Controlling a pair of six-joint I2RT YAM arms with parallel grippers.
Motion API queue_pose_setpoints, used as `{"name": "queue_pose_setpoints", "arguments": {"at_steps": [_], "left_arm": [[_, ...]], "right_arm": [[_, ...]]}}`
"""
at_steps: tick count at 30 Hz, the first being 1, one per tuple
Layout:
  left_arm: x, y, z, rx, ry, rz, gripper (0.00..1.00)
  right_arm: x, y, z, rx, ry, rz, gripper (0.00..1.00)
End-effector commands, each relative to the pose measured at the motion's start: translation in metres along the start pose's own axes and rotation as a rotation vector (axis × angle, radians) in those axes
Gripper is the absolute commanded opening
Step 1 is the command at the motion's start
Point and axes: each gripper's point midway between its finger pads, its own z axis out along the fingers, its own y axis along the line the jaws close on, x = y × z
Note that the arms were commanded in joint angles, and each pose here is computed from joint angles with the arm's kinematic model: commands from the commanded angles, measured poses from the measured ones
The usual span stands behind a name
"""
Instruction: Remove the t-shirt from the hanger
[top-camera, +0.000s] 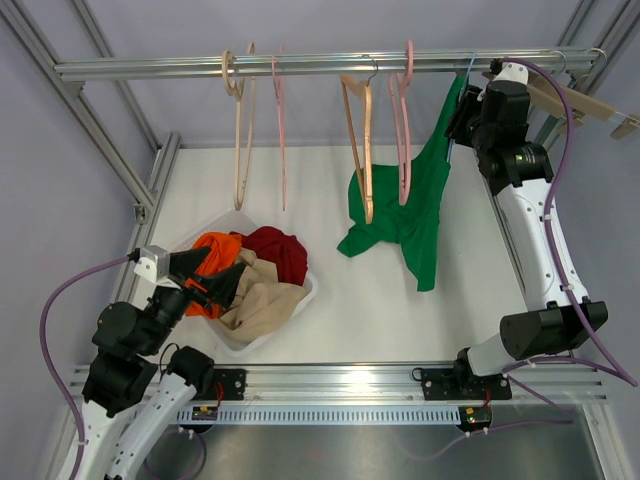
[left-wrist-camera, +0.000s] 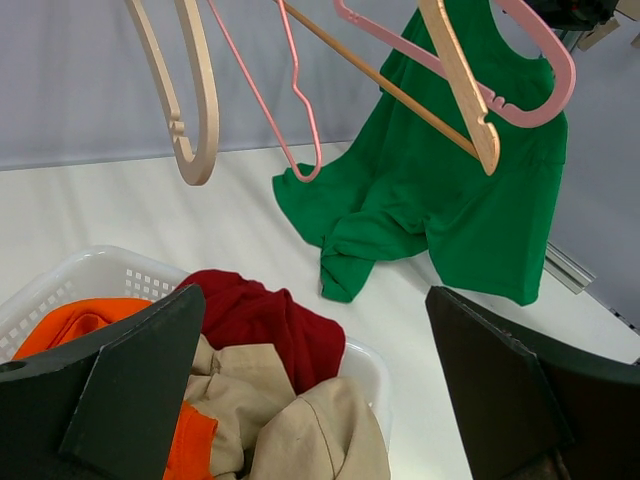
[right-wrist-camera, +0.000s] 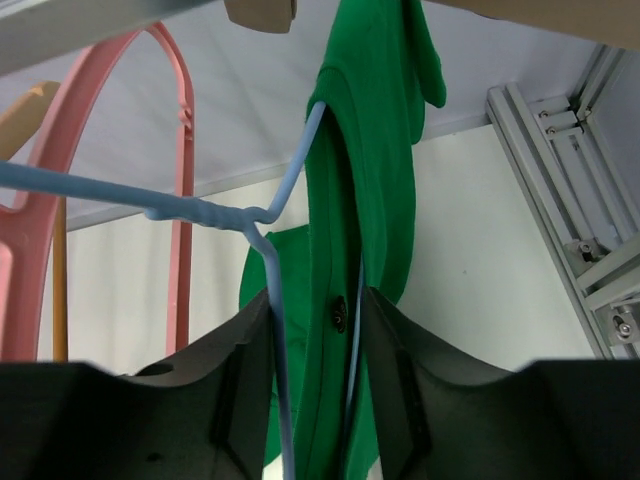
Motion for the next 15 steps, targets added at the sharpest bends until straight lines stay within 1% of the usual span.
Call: {"name": "queue_pose_setpoints", "arguments": {"at_steps": [1, 3, 5, 8, 10, 12, 15], "left_arm": [[-0.008, -0.009, -0.002, 0.049, -0.037, 0.02, 0.99], [-0.007, -0.009, -0.002, 0.051, -0.035, 0.021, 0.99], [-0.008, -0.009, -0.002, 0.053, -0.036, 0.021, 0.99], [-0.008, -0.01, -0.002, 0.054, -0.039, 0.022, 0.99], [-0.008, -0.01, -0.002, 0.058, -0.037, 0.021, 0.99], [-0.007, -0.01, -0.001, 0.059, -0.033, 0.02, 0.99], [-0.006, -0.01, 0.0, 0.059, -0.028, 0.019, 0.99]], "right_arm": [[-0.017, 0.004, -0.01, -0.025, -0.047, 0.016, 0.43], [-0.014, 0.002, -0.007, -0.015, -0.041, 0.012, 0.38], [-0.011, 0.0, -0.004, -0.005, -0.035, 0.007, 0.27], [-0.01, -0.001, -0.002, -0.002, -0.035, 0.003, 0.15], [-0.012, 0.002, -0.003, -0.021, -0.047, -0.002, 0.03], [-0.016, 0.007, -0.006, -0.051, -0.061, -0.012, 0.0], [-0.031, 0.017, -0.016, -0.104, -0.112, -0.029, 0.0]]}}
